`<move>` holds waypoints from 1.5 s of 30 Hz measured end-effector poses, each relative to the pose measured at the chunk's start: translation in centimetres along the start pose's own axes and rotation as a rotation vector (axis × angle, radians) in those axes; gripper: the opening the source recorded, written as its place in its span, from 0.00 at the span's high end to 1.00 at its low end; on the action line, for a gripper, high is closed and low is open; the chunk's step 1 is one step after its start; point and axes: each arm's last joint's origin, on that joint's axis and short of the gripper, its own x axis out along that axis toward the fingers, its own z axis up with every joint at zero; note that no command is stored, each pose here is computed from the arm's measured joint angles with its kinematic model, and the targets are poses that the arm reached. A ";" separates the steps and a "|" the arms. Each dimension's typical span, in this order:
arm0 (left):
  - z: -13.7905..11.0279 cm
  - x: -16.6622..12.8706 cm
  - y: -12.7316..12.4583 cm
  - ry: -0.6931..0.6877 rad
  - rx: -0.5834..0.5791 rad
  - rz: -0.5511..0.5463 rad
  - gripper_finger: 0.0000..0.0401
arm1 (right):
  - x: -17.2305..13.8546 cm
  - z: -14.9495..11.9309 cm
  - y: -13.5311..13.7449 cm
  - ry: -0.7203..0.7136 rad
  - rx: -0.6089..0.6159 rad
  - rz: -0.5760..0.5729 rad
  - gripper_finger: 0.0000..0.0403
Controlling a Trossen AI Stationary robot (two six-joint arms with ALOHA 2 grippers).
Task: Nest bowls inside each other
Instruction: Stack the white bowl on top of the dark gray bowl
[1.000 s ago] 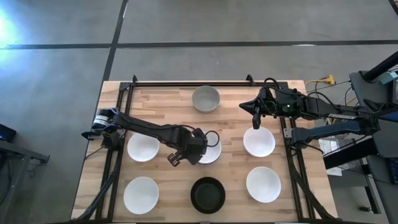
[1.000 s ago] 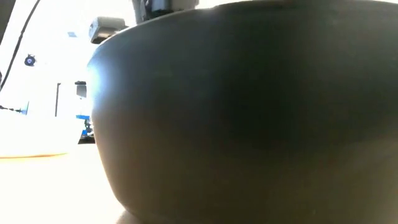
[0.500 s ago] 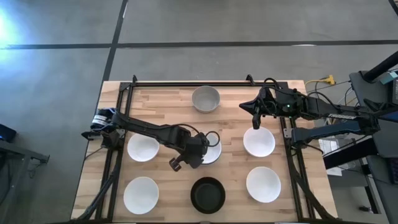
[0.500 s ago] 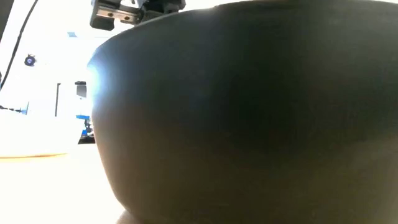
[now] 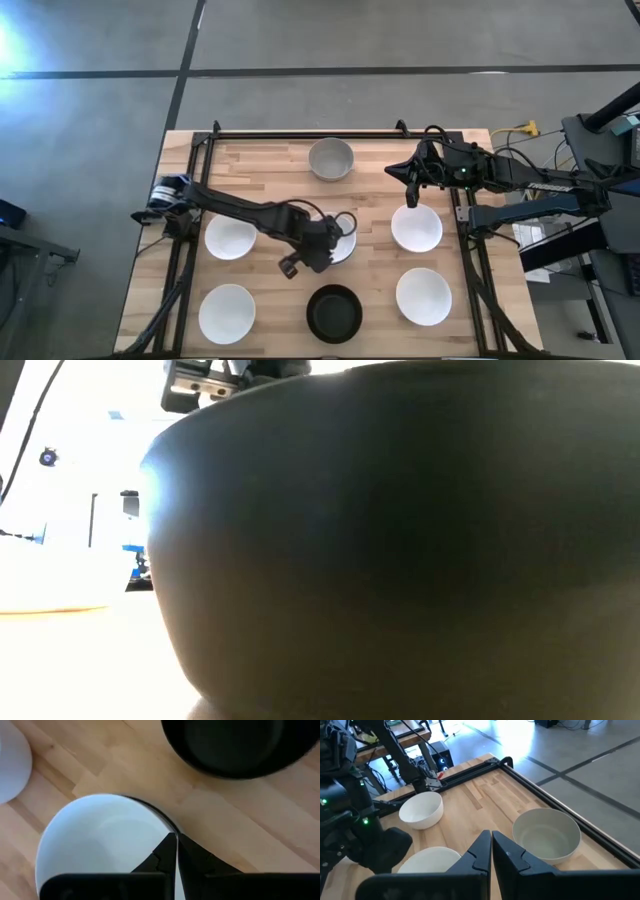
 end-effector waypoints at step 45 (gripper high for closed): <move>-0.3 1.8 0.1 0.020 -0.010 -0.026 1.00 | 0.0 -0.1 0.0 0.014 0.006 -0.004 0.98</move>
